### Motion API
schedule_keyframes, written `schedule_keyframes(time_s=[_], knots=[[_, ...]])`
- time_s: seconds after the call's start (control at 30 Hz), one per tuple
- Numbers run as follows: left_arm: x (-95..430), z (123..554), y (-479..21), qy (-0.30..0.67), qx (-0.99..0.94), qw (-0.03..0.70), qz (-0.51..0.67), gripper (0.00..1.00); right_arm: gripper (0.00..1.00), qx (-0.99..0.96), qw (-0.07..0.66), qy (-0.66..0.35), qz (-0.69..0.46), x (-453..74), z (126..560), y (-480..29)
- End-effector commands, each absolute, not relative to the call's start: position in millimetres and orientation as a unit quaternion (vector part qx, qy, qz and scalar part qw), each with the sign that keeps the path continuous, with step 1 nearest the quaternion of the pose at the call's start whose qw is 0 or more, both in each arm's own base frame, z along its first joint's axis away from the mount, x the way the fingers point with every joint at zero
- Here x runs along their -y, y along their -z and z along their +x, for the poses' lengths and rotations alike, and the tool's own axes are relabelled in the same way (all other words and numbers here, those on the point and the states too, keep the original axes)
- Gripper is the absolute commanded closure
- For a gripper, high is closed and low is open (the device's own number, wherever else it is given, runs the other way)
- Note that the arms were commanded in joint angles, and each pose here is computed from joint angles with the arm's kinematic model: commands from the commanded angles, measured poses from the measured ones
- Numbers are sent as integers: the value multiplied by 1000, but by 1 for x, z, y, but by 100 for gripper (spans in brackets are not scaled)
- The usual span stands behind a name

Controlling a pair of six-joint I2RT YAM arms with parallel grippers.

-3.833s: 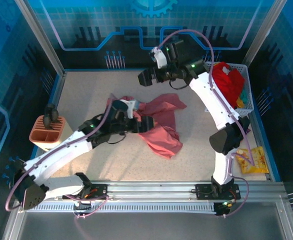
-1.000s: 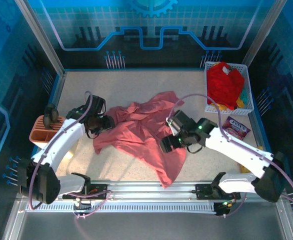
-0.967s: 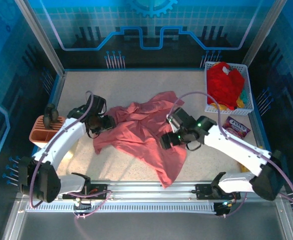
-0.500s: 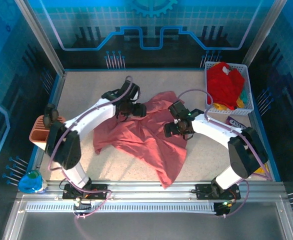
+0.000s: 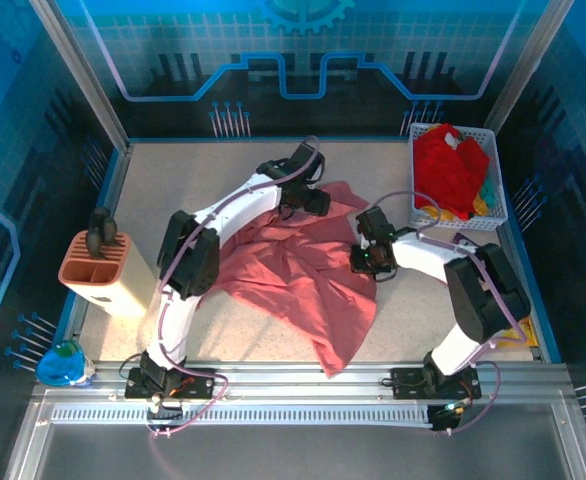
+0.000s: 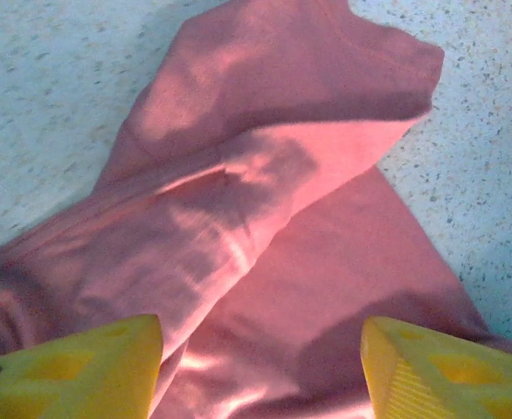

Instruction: Fold and stack the t-shirts

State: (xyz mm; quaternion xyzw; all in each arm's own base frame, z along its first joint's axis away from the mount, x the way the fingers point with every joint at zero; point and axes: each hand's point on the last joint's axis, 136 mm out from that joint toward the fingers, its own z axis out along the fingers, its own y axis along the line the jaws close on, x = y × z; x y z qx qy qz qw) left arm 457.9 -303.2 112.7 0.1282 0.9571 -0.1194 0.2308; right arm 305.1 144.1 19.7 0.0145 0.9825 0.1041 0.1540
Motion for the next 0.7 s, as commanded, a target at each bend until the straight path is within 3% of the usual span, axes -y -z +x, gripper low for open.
schedule_keyframes(time_s=[0.0,0.23,0.3,0.37,0.53,0.67], knots=[[309,454,-86,86,-965,197,153,34,91,-978,165,-121,34,-135,295,-30],[316,459,-41,48,-973,158,164,33,92,-979,162,-116,41,-119,286,-33],[315,461,-35,39,-973,159,163,36,92,-979,164,-115,45,-116,286,-34],[311,464,-31,25,-973,161,163,46,92,-977,170,-116,48,-113,289,-38],[291,476,-50,14,-974,177,141,90,93,-974,195,-108,45,-110,304,-58],[267,485,-91,23,-972,203,116,96,94,-963,250,-98,36,-108,326,-91]])
